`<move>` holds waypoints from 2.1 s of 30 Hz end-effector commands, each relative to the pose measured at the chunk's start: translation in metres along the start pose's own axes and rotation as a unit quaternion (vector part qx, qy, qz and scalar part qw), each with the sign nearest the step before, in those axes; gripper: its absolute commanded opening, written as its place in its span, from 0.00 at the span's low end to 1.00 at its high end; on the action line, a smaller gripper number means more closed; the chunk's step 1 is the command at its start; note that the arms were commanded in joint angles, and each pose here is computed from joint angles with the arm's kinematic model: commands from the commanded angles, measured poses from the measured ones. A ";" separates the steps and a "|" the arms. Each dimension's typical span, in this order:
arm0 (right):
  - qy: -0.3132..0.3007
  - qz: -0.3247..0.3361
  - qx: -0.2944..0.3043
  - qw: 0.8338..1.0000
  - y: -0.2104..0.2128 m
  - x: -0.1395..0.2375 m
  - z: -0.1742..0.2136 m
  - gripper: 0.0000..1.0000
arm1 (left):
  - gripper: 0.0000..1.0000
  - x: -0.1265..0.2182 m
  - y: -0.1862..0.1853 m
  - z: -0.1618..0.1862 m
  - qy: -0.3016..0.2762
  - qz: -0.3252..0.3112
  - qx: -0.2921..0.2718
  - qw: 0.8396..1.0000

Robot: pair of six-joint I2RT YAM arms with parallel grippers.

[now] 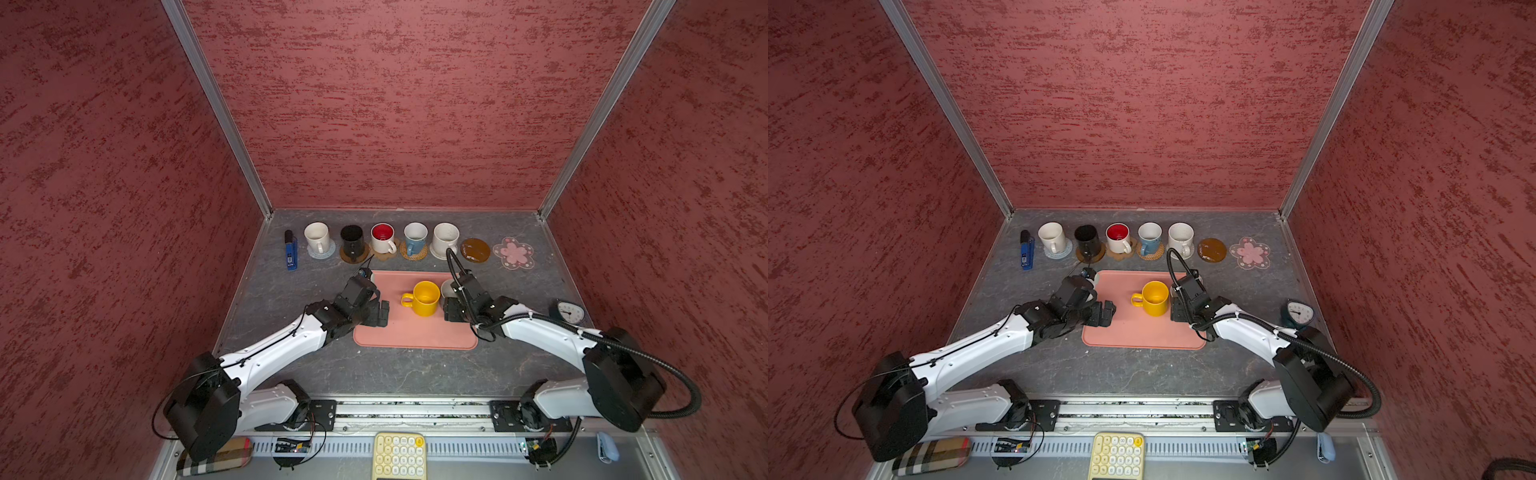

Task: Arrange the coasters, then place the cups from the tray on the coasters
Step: 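Lower the right gripper onto the lavender mug and grasp its rim, then lift the lavender mug with the right gripper toward the brown glossy coaster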

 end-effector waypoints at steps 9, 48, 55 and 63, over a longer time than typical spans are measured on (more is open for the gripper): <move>-0.018 -0.021 0.012 1.000 0.008 -0.001 -0.015 0.44 | 0.99 0.010 0.002 -0.009 -0.012 -0.002 -0.002 1.000; -0.088 -0.008 0.043 0.995 0.006 0.049 -0.053 0.00 | 1.00 0.056 0.003 -0.009 -0.051 0.026 0.009 0.998; -0.133 0.010 0.027 0.991 -0.014 0.077 -0.076 0.00 | 1.00 0.067 0.002 -0.010 -0.057 0.029 0.012 0.998; -0.172 0.028 -0.018 0.985 -0.051 0.091 -0.109 0.00 | 1.00 0.071 -0.004 -0.018 -0.058 0.033 0.008 0.998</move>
Point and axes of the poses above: each gripper's point midway between its finger pads, its own x axis back along the fingers, its own y axis along the line the jaws close on, z = x × y, the point moved 4 cm from there along x, back along the fingers, and after that the axes turned 3 degrees about x, right-handed, at the moved point
